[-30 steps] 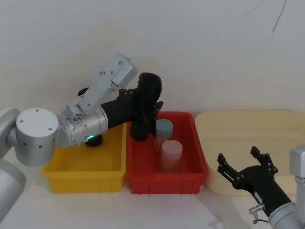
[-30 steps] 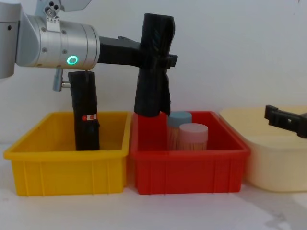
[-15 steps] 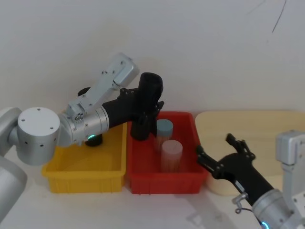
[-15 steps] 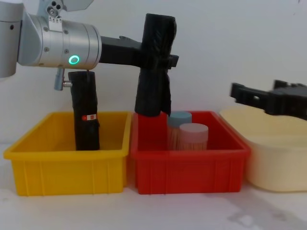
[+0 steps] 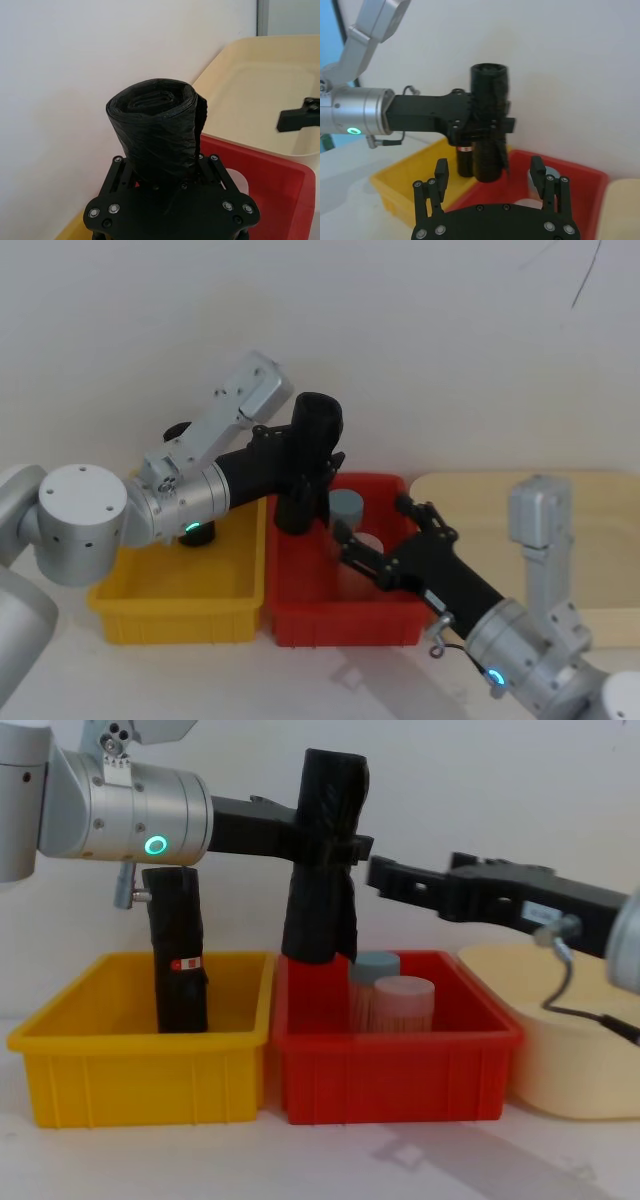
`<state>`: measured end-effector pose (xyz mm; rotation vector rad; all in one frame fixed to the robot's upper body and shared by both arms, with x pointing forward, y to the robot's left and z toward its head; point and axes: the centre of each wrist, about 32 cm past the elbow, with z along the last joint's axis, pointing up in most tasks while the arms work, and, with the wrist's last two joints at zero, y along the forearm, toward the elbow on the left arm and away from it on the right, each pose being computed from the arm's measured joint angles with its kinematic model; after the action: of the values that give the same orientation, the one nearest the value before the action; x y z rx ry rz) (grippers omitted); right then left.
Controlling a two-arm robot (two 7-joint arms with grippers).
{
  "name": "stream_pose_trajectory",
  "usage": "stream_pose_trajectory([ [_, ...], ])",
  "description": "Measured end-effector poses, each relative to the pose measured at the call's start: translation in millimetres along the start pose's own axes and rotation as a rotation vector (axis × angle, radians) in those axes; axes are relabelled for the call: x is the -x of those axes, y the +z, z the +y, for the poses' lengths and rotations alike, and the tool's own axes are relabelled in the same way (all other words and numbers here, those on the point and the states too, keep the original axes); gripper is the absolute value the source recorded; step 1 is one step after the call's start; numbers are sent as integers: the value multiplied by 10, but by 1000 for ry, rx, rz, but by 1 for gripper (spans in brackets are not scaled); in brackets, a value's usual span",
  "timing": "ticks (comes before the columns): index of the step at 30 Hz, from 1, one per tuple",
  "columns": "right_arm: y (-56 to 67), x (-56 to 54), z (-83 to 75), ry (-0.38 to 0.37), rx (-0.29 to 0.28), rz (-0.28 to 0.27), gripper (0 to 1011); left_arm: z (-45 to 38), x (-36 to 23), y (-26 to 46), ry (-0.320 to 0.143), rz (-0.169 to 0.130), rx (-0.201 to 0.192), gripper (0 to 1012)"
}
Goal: Pick up the garbage bag with the one hand and transfer it to the other hand.
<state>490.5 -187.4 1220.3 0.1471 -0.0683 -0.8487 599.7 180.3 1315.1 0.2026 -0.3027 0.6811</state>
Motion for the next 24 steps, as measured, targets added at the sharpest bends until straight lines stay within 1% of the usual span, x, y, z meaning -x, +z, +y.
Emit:
stream_pose_trajectory([
  [1, -3, 5, 53, 18, -2, 1, 1004, 0, 0, 0, 0, 0, 0, 439],
  [4, -27, -1, 134, 41, 0, 3, 1004, -1, -1, 1, 0, 0, 0, 439],
  [7, -43, -10, 191, 56, 3, 4, 1005, -1, -1, 1, 0, -1, 0, 439],
  [10, -82, -24, 291, 74, 11, 5, 1004, -1, -2, 3, 0, -1, 0, 439],
  [15, -121, -47, 404, 91, 21, 2, 1004, -1, -3, 3, 0, -1, 0, 439],
  [16, -146, -55, 432, 95, 29, 2, 1004, -1, -3, 3, 0, -1, 0, 439],
  [18, -149, -62, 469, 99, 31, 0, 1005, -1, -3, 3, 0, -1, 0, 439],
  [19, -177, -66, 494, 102, 40, 0, 1004, -1, -3, 3, 0, -1, 0, 439],
  [24, -218, -84, 574, 107, 56, -3, 1004, -1, -3, 3, 1, -1, 0, 439],
])
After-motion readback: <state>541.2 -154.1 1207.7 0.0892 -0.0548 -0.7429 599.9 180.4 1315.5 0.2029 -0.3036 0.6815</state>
